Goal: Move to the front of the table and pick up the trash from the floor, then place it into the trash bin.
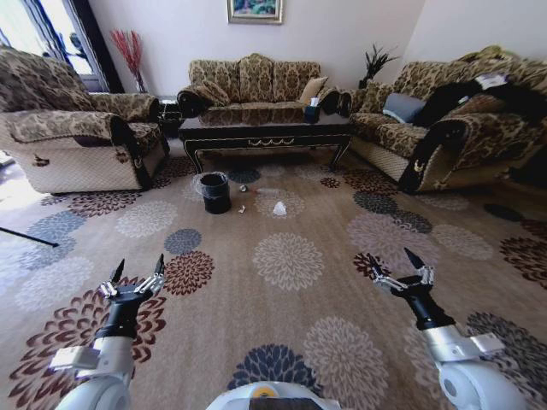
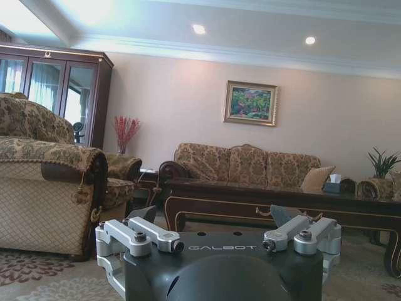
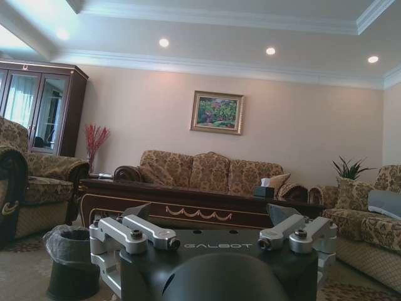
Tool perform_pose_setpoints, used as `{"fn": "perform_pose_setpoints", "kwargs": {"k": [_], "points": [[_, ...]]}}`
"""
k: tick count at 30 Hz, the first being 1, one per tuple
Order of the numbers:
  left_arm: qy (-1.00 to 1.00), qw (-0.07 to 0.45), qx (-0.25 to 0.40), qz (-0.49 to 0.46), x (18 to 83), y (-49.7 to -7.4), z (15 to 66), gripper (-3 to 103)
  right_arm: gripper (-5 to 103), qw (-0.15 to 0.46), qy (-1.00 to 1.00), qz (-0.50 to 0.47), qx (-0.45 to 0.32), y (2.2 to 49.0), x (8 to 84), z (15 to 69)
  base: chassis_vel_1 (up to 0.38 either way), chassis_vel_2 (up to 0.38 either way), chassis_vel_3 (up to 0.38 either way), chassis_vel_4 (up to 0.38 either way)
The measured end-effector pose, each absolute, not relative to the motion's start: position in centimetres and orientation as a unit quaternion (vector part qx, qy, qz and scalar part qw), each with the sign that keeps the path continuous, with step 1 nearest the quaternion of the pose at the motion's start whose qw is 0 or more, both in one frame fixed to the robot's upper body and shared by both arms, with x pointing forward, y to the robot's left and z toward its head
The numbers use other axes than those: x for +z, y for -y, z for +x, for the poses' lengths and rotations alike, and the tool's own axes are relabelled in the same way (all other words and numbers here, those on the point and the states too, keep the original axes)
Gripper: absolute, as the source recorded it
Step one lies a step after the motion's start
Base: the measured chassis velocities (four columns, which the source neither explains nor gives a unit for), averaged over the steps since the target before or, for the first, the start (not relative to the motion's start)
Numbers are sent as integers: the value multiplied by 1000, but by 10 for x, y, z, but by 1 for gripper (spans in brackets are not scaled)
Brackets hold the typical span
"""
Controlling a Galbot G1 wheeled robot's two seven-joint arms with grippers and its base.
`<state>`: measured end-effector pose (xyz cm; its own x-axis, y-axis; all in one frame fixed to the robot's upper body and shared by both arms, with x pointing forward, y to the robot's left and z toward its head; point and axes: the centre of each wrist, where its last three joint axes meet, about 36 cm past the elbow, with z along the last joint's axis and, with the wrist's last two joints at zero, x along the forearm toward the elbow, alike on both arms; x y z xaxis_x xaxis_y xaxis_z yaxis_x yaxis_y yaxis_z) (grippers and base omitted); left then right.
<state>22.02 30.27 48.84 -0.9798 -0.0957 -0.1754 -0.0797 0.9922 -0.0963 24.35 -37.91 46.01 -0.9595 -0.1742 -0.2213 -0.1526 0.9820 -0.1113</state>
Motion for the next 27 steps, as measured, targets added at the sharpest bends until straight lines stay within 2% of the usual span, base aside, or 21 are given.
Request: {"fn": "perform_pose_setpoints", "kwargs": {"k": [11, 27], "points": [[-994, 88, -42, -47, 487, -305, 219, 100, 100, 114, -989, -80, -47, 379, 456, 242, -276, 284, 280, -280], [-994, 79, -38, -58, 483, -306, 216, 100, 100, 108, -989, -84, -47, 379, 448, 245, -352, 359, 351, -367]]}}
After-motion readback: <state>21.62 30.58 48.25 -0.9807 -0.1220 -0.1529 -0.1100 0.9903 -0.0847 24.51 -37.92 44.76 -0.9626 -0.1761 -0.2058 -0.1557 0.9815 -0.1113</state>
